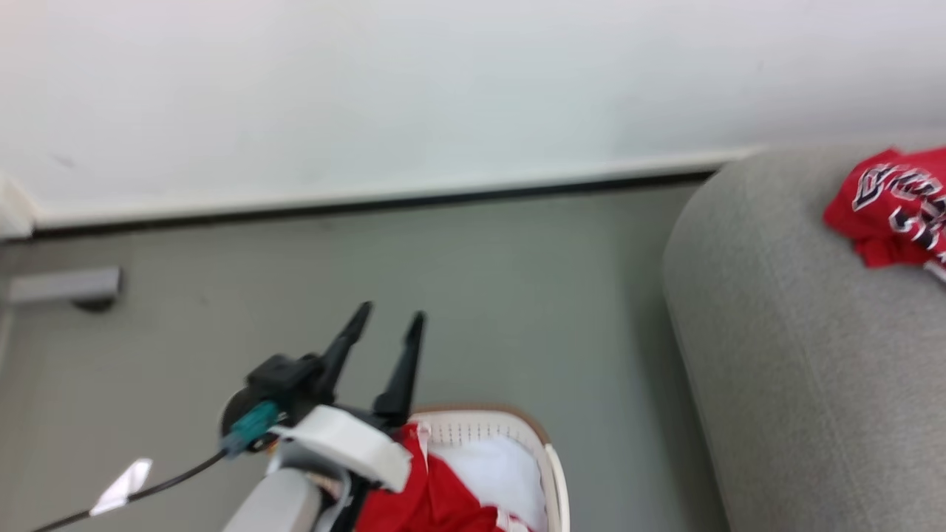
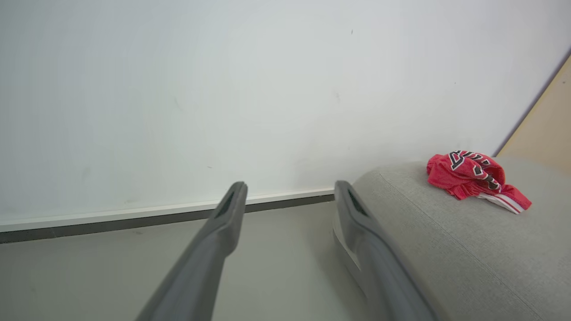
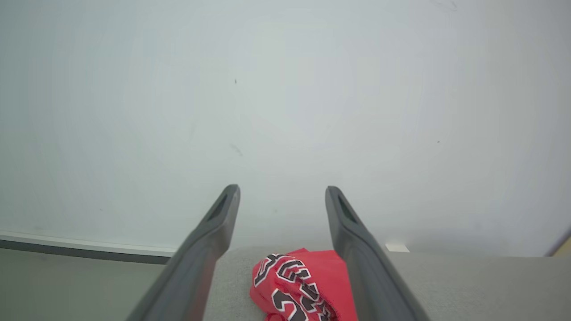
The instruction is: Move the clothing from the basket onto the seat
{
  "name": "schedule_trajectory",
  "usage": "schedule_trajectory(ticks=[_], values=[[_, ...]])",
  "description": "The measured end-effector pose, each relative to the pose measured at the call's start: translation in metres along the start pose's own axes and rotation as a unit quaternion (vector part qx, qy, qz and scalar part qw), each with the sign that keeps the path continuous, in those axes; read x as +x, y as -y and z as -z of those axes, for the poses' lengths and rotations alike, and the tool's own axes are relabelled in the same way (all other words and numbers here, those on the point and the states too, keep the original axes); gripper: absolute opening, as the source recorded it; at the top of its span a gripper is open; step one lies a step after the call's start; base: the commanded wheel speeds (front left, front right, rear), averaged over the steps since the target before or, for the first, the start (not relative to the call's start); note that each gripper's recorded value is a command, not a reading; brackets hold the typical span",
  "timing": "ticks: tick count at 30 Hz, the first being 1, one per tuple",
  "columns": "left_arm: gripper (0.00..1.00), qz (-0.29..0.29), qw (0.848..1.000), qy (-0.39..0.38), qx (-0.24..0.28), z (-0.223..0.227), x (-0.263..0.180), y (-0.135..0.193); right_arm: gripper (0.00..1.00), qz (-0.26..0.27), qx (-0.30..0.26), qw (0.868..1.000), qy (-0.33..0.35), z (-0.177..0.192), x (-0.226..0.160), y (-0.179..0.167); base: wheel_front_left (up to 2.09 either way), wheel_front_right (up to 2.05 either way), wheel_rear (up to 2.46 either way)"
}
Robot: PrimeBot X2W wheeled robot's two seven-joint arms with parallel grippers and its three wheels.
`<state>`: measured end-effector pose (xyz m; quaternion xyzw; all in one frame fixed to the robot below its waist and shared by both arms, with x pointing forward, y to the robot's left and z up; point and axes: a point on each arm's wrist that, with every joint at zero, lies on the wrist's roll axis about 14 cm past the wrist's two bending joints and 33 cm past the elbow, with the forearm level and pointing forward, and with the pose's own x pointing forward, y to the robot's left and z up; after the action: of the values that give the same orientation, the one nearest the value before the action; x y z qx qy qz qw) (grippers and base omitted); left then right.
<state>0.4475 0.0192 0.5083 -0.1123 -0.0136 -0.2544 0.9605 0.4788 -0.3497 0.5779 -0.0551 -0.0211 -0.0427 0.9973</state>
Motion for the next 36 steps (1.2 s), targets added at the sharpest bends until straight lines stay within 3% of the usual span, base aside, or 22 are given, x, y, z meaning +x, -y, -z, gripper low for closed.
schedule_trajectory(ticks=[7, 16, 26, 36], values=[[1.00, -0.070, 0.996, 0.052, 0.035, -0.048, -0.039, -0.028, 1.00, -0.041, 0.053, 0.993, 0.093, -0.047, -0.047, -0.039, 0.00, 0.00, 0.00], [1.00, -0.174, 0.980, 0.076, 0.060, -0.064, -0.103, -0.071, 1.00, -0.088, 0.108, 0.984, 0.108, -0.026, -0.092, -0.115, 0.00, 0.00, 0.00], [1.00, -0.226, 0.968, 0.087, 0.059, -0.062, -0.135, -0.086, 1.00, -0.113, 0.139, 0.981, 0.078, 0.005, -0.124, -0.171, 0.00, 0.00, 0.00], [1.00, -0.226, 0.969, 0.074, 0.064, -0.053, -0.136, -0.089, 1.00, -0.124, 0.143, 0.979, 0.081, 0.002, -0.122, -0.185, 0.00, 0.00, 0.00]])
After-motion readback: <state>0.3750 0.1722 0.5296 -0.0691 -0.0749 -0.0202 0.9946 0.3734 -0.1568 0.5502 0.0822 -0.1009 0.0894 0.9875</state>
